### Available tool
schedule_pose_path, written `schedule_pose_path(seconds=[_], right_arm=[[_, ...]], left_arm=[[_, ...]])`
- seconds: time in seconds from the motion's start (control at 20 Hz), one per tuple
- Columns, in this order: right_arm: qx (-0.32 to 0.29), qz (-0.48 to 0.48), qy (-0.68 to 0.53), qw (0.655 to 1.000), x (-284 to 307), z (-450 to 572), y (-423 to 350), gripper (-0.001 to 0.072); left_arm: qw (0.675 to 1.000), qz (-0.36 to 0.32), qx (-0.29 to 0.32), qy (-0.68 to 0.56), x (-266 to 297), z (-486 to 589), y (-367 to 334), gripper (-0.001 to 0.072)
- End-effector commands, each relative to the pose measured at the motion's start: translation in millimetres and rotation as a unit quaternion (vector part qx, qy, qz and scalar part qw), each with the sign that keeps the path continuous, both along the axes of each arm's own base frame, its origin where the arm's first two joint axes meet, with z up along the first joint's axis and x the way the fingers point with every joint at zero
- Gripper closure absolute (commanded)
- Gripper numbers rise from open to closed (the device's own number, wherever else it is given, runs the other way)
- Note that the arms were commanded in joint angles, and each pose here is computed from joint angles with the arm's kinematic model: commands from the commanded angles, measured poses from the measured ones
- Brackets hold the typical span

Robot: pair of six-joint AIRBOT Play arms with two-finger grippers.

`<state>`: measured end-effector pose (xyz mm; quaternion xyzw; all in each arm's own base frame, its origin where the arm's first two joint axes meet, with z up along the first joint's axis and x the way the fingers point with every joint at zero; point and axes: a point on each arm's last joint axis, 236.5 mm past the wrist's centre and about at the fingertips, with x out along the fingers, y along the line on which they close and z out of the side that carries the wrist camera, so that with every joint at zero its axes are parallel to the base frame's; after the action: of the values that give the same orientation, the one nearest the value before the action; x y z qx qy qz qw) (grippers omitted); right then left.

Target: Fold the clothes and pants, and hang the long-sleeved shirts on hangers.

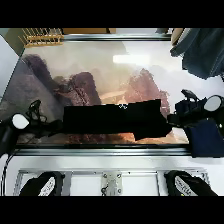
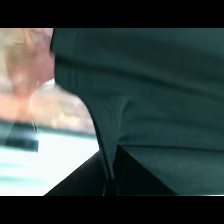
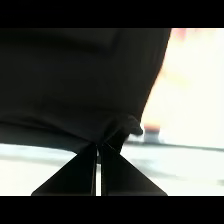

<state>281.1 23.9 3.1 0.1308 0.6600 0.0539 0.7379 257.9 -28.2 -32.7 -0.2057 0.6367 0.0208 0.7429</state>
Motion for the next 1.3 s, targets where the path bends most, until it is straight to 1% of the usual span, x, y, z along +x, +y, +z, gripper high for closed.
schedule_pose_path(seconds=[0.0,0.25,0.4,0.55,0.65,0.7,0.75,0.8,0.85,0.9,1.0,1.1,1.15,1.2,1.25], right_arm=[[0.015,-0.018,-0.052,0.998,55,5,1,0.0704],[0.038,-0.053,-0.089,0.994,108,-13,3,0.0703],[0.039,-0.061,-0.095,0.993,123,-32,6,0.0702],[0.035,-0.057,-0.1,0.993,134,-46,14,0.07],[0.035,-0.058,-0.107,0.992,140,-51,17,0.0695],[0.039,-0.063,-0.112,0.991,144,-51,18,0.0683],[0.047,-0.071,-0.12,0.989,148,-49,20,0.0514],[0.057,-0.08,-0.127,0.987,153,-45,23,0.0231],[0.07,-0.083,-0.135,0.985,156,-40,26,0.0118],[0.082,-0.072,-0.146,0.983,160,-30,30,0.0119],[0.089,-0.039,-0.158,0.983,157,-11,24,0.0118],[0.089,-0.027,-0.138,0.986,139,-9,-1,0.0117],[0.095,-0.03,-0.116,0.988,125,-15,-17,0.0115],[0.098,-0.038,-0.1,0.989,114,-23,-32,0.0089],[0.103,-0.057,-0.084,0.99,105,-33,-48,0.0038]], left_arm=[[1.0,-0.004,-0.004,0.006,42,-10,3,0.0701],[1.0,-0.003,-0.005,0.026,86,-34,10,0.0701],[0.999,-0.001,-0.011,0.04,107,-49,10,0.0701],[0.998,0.005,-0.044,0.043,125,-59,-2,0.0701],[0.998,0.005,-0.051,0.045,133,-64,-4,0.0701],[0.998,0.004,-0.05,0.043,137,-64,-3,0.0685],[0.998,0.005,-0.051,0.038,142,-61,-3,0.0424],[0.998,0.006,-0.052,0.029,147,-57,-3,0.0186],[0.999,0.005,-0.051,0.019,154,-49,-2,0.0159],[0.999,0.002,-0.049,0.007,159,-39,-2,0.0158],[0.999,-0.004,-0.047,-0.02,167,-10,-1,0.0159],[0.998,-0.01,-0.045,-0.044,162,14,-5,0.0161],[0.998,-0.016,-0.043,-0.051,155,21,-10,0.0257],[0.997,-0.02,-0.04,-0.06,148,26,-15,0.0493],[0.996,-0.024,-0.039,-0.07,142,27,-22,0.07]])
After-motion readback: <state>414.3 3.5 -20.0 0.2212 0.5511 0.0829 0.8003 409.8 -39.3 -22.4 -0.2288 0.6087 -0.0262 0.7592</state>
